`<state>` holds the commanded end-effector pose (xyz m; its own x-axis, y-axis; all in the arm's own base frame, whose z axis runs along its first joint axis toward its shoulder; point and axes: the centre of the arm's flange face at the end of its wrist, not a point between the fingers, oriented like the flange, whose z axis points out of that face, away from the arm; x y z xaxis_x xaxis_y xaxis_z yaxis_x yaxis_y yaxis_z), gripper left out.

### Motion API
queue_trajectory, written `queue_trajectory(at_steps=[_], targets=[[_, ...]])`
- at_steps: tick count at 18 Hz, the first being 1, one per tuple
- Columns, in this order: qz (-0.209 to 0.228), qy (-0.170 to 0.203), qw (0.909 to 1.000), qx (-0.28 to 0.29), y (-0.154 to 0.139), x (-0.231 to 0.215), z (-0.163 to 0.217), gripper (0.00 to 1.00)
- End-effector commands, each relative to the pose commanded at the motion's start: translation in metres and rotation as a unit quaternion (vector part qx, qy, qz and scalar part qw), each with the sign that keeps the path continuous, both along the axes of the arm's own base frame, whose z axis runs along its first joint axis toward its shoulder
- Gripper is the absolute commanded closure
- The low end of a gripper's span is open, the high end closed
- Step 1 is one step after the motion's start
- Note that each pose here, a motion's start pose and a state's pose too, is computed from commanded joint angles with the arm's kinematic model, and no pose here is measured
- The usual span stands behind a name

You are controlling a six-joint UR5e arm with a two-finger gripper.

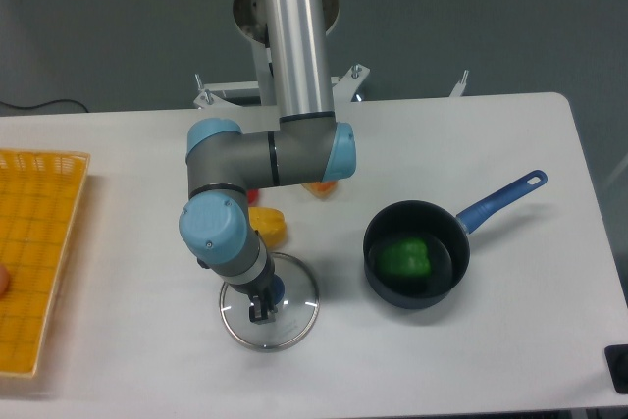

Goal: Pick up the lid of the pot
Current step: 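Lower the gripper onto the blue knob and close on it, then lift the glass lid by its knob up off the table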

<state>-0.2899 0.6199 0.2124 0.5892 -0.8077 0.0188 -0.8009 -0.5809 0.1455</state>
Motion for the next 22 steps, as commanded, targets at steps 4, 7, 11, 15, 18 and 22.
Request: queue_trajectory(at_steps=[4, 7, 11, 15, 18, 22], targets=[[0.002, 0.001, 1.0000, -0.001, 0.000, 0.001, 0.000, 0.49], [0.003, 0.002, 1.0000, 0.000, 0.000, 0.001, 0.001, 0.53], [0.003, 0.002, 1.0000, 0.000, 0.000, 0.001, 0.002, 0.53], [0.002, 0.004, 1.0000, 0.006, 0.002, 0.000, 0.009, 0.53], [0.002, 0.005, 0.9999, 0.013, 0.004, -0.001, 0.016, 0.53], [0.002, 0.005, 0.9998, 0.021, 0.006, 0.000, 0.027, 0.53]])
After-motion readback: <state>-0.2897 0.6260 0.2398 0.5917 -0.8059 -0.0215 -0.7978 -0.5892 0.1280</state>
